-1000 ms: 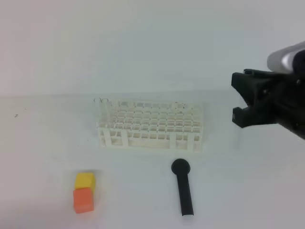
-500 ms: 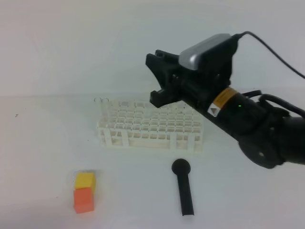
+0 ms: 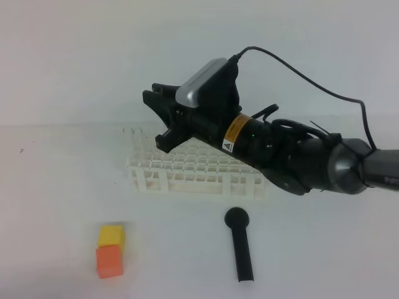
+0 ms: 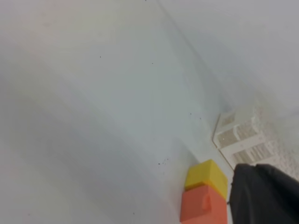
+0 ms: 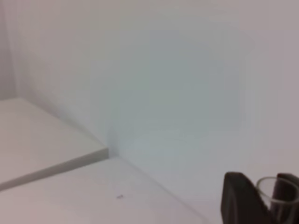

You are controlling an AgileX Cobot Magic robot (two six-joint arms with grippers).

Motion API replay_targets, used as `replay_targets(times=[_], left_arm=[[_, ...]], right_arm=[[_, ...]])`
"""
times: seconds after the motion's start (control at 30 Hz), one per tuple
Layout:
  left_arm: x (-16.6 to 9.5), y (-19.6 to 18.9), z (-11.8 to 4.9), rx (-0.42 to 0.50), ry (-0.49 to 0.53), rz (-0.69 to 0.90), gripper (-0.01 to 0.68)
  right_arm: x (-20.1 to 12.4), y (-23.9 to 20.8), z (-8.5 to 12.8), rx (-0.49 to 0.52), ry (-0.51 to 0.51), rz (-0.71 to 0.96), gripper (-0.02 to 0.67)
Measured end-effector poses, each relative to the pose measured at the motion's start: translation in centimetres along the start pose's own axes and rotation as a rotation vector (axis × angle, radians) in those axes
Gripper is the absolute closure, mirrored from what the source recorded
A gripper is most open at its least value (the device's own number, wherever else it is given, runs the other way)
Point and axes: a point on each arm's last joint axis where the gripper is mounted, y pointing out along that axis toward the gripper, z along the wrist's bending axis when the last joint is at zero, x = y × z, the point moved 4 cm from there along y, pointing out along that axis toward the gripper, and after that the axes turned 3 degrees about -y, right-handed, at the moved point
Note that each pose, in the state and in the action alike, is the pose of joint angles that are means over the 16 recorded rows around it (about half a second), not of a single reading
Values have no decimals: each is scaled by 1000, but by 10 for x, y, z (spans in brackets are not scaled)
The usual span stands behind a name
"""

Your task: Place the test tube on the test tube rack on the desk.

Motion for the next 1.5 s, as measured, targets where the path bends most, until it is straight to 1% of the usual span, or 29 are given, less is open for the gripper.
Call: replay_targets(times=[0.33,0.77,1.1,1.27,1.5], left_arm=[[0,0,0,0,1,0,674],[0,0,0,-1,1,-2,674],[0,-1,0,-5,1,-5,674],[1,-1,0,-6,1,-6,674],[1,-1,-1,-7,1,-8,674]], right_arm=[[-19,16,3,40,-9,26,527],[-27,28,13,64,-23,53,527],[-35,28,14,59,-29,101,525],[-38,28,14,57,-35,123,508],[-41,28,13,54,-47,147,459]])
